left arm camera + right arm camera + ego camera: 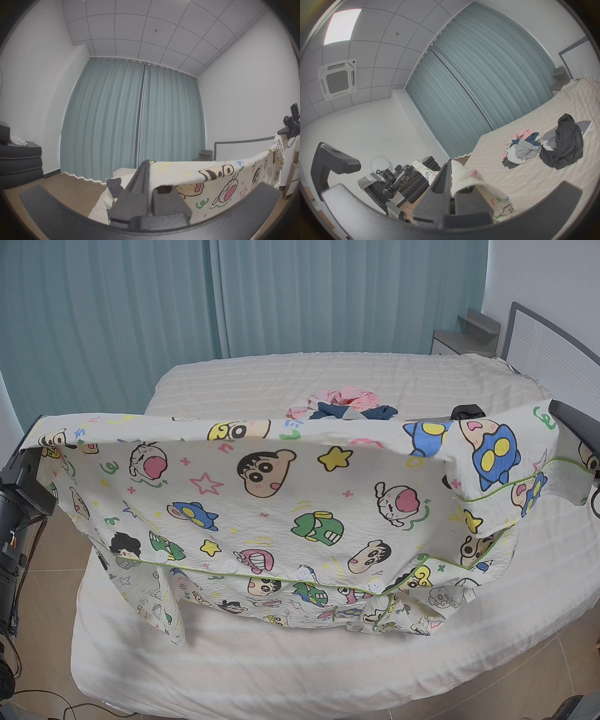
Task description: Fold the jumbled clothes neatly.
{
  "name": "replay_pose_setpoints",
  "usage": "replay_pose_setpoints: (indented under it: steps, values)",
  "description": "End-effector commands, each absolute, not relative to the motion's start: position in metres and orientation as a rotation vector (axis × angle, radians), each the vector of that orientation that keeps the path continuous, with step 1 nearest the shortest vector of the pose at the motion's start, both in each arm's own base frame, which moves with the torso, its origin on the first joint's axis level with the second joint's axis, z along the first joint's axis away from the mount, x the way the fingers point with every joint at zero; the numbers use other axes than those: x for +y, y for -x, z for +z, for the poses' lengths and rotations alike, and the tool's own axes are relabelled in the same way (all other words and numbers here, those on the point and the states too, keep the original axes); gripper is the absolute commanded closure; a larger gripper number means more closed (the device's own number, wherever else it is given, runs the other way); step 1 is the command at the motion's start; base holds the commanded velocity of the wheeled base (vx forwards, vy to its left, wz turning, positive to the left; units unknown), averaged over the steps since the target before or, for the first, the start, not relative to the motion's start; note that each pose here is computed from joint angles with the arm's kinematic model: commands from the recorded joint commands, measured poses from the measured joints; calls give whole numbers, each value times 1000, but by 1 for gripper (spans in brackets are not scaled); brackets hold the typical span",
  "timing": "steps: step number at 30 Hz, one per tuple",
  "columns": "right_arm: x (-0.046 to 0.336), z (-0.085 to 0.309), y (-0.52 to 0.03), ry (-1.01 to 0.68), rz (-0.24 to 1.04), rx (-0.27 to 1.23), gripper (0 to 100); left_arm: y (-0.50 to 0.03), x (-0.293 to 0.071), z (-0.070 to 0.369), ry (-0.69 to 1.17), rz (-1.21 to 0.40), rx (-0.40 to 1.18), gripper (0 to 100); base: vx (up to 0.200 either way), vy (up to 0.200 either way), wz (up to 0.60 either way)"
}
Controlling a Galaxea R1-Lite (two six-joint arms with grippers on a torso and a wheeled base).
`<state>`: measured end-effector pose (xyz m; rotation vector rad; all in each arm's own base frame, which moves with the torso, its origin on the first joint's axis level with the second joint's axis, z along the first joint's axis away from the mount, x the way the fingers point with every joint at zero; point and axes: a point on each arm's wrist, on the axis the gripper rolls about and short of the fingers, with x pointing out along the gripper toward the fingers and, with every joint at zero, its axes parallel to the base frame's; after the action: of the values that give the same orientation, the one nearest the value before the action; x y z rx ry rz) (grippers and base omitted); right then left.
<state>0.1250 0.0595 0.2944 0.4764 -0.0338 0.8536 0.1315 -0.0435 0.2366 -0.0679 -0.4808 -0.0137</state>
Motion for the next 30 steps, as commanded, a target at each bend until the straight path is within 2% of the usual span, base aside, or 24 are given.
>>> replay_pose_setpoints:
  steps: [1,12,30]
  values:
    - [60,293,-127,-477,852,-26,100,-128,-42,237,71,-13,-489,100,0,0,0]
    - [59,292,-124,-477,850,-30,100,-123,-40,234,70,-14,-486,100,0,0,0]
    - [54,303,-105,-469,902,-94,100,-114,-37,239,84,-6,-524,100,-200,0,0]
